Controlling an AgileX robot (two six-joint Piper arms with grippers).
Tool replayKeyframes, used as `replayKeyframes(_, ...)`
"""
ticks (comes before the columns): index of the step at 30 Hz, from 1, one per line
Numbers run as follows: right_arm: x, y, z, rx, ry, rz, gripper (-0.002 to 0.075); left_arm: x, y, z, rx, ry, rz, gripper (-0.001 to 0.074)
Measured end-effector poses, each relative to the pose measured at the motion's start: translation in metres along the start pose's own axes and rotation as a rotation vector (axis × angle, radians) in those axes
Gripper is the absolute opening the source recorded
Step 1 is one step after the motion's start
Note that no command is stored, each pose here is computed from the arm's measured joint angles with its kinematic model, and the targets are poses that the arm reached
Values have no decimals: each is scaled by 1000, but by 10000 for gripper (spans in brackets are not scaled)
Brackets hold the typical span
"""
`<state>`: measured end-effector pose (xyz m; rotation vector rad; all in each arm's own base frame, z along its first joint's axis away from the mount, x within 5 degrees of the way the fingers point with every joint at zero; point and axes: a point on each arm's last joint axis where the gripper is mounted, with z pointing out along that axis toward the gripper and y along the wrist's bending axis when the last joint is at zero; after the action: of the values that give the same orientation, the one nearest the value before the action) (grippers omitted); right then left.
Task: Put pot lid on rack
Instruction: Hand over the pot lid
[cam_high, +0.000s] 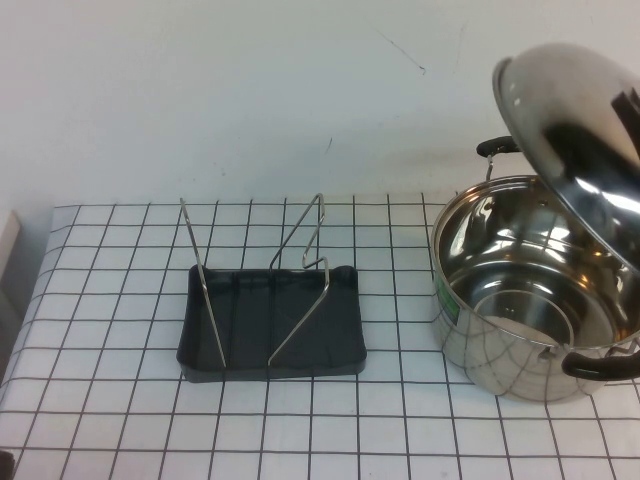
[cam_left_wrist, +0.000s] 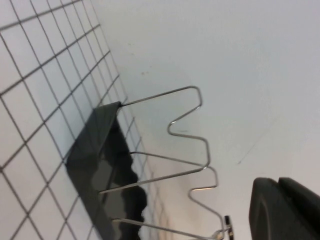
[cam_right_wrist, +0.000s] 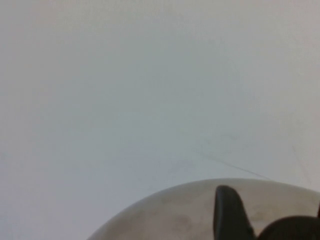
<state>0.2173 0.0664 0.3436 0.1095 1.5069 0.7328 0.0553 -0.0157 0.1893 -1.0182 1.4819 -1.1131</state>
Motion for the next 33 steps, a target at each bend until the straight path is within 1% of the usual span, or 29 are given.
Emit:
replayKeyframes(2, -4, 7, 0, -79, -39, 0, 333, -1, -2, 0, 27, -14, -68, -3)
replayKeyframes(6, -7, 17, -2, -190, -83, -22, 333, -3, -4, 0, 44, -32, -83, -3)
replayKeyframes(10, -7, 19, -2, -211, -84, -20, 333, -1, -4, 0, 42, -10, -51, -3)
replayKeyframes(11, -6, 19, -1, -214, -81, -8, 333, 1, -4, 0, 40, 8, -17, -3)
replayKeyframes(13, -3, 17, 2, -216, -66, 38, 333, 6, -5, 0, 46, 62, 115, -3)
replayKeyframes(15, 3, 13, 8, -213, -37, 86, 333, 10, -15, -3, 97, 111, 264, -3)
replayKeyframes(17, 10, 10, 15, -220, -10, 144, 333, 12, -33, -8, 188, 133, 384, -3)
replayKeyframes(19, 18, 7, 23, -250, 5, 211, 333, 12, -48, -11, 259, 146, 433, -3)
replayKeyframes(21, 24, 6, 30, -310, 3, 251, 333, 14, -58, -9, 298, 185, 447, -3)
replayKeyframes(24, 37, 1, 41, -381, 11, 286, 333, 18, -64, -2, 324, 269, 454, -3)
replayKeyframes(26, 46, -3, 47, -394, 33, 297, 333, 21, -66, 4, 325, 342, 488, 1)
replayKeyframes(28, 58, -9, 53, -387, 74, 305, 333, 23, -70, 11, 322, 407, 509, 26)
replayKeyframes(30, 67, -13, 56, -381, 116, 296, 333, 24, -75, 18, 317, 471, 512, 79)
replayKeyframes(33, 76, -15, 59, -385, 163, 280, 333, 24, -90, 29, 345, 552, 537, 218)
